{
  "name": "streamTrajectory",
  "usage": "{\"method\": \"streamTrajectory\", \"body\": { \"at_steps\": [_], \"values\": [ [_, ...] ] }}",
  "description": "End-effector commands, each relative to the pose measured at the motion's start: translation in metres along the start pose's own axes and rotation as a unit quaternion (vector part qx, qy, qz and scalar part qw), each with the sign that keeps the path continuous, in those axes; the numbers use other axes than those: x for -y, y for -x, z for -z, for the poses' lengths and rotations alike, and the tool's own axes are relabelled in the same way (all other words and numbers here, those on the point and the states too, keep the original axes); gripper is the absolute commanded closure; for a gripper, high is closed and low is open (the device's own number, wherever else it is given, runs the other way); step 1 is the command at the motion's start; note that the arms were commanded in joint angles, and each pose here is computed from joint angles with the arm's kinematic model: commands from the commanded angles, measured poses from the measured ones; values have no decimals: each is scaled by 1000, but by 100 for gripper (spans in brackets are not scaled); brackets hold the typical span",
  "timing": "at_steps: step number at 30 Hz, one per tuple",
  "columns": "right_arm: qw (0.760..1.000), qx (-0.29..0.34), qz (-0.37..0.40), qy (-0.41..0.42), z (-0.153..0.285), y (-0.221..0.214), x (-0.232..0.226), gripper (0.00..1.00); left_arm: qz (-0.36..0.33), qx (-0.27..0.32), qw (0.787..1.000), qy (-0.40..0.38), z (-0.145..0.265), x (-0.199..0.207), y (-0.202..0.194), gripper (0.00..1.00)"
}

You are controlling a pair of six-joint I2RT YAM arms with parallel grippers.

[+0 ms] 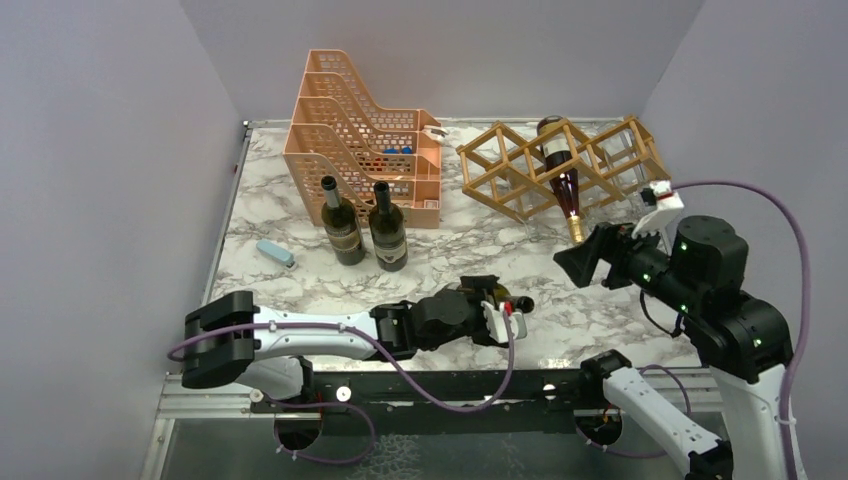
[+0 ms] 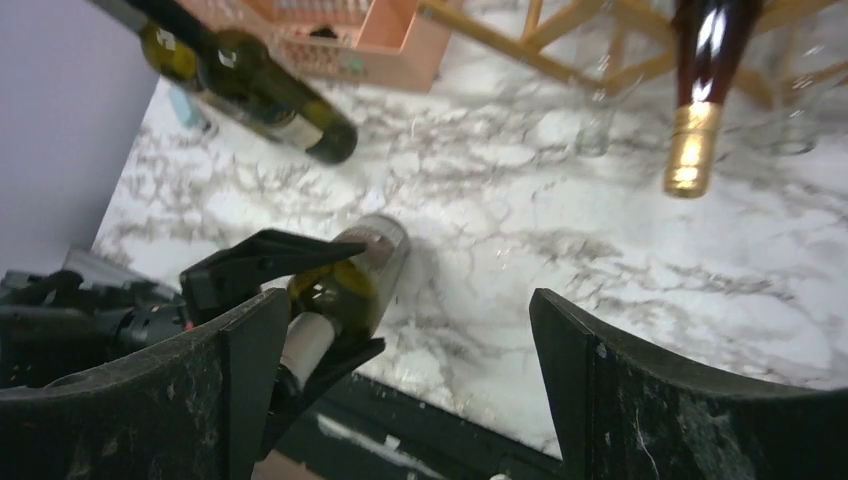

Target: Take the wine bottle off the wine rack

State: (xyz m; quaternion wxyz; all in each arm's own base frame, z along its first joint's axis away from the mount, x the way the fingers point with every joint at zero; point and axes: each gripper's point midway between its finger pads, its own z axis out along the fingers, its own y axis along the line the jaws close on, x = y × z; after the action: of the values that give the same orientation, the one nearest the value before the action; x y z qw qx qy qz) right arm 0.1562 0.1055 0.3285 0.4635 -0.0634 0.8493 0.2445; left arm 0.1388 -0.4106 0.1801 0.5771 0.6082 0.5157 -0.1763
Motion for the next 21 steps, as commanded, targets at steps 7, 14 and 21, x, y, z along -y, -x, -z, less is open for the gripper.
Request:
{"method": "streamTrajectory", "body": {
  "at_steps": [7,14,21],
  "values": [
    [986,155,4,-54,32,52,14,8,223,57,947,223,34,-112,24,65],
    [989,135,-5,-57,29,37,17,7,282,66,896,338,35,-176,1,66],
    [989,138,-8,-49,37,34,14,7,279,70,863,415,21,-198,-12,64]
  ]
}}
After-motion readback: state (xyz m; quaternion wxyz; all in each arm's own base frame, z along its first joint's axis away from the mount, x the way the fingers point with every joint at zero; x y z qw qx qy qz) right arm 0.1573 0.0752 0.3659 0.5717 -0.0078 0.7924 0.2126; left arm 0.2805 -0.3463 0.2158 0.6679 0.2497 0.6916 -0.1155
